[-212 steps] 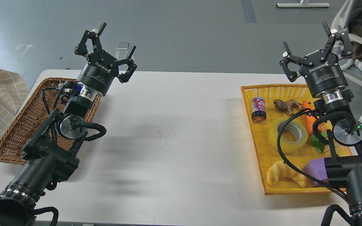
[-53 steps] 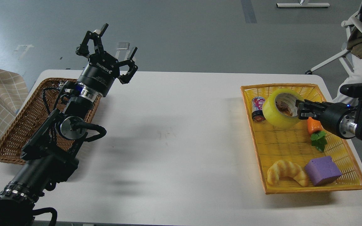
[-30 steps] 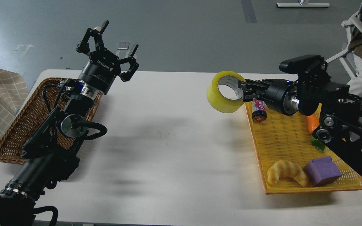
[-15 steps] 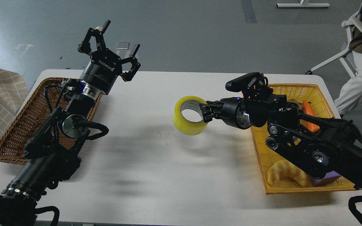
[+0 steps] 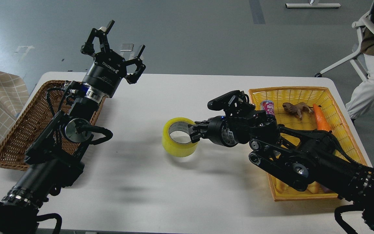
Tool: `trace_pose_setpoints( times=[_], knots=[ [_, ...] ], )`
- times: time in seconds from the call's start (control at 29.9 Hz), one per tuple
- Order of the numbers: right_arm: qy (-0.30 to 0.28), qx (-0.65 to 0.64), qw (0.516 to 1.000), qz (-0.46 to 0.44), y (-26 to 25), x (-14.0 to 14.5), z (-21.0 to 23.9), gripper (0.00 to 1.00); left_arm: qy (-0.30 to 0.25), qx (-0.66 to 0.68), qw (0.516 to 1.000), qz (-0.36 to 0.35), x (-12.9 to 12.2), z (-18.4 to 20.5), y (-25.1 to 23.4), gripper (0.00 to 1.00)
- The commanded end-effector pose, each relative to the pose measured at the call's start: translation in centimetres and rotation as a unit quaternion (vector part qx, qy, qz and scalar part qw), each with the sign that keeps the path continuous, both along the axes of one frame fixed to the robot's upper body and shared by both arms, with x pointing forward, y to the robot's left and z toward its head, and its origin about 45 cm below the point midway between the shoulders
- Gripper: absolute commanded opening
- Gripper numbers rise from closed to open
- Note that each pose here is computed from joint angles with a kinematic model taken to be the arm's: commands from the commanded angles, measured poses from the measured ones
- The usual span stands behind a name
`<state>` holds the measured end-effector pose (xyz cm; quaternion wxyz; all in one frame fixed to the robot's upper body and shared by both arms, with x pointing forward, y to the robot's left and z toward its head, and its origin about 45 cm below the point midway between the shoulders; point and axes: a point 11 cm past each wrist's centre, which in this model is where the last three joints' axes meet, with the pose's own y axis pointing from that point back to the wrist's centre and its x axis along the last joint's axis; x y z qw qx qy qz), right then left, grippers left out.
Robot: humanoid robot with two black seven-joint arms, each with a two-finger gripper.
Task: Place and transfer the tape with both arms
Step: 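Carry the tape roll out of the tray and set it on the table center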
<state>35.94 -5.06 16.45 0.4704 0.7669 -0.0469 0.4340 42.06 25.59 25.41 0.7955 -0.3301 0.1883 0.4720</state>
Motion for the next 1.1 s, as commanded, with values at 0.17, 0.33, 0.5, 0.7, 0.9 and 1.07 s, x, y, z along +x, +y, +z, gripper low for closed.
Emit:
trace_pose_setpoints(
  times=[0.17,0.33,0.5,0.7,0.9,1.07],
  knots=[
    [0.001,-0.016,1.000,0.005,0.6,0.0,-0.7,0.00,0.001,0.000,1.000,0.000,0.0,-0.1,0.0,0.98],
    [-0.009,-0.024,1.000,0.010,1.0,0.0,-0.9,0.00,0.000,-0.001,1.000,0.000,0.0,0.0,0.0,0.98],
    [-0.006,-0.023,1.000,0.012,1.4,-0.2,-1.1,0.00,0.001,-0.001,1.000,0.000,-0.1,-0.1,0.0,0.98],
    [-0.004,-0.037,0.999,0.014,1.2,-0.3,-1.8,0.00,0.002,-0.001,1.000,0.000,-0.1,-0.2,0.0,0.98],
    [-0.002,-0.042,0.999,0.016,1.1,-0.5,-2.1,0.00,0.002,-0.001,1.000,0.000,-0.1,-0.2,0.0,0.98],
    [-0.002,-0.039,0.999,0.015,1.2,-0.4,-2.0,0.45,0.001,-0.001,1.000,0.000,-0.1,-0.1,0.0,0.98]
  ],
)
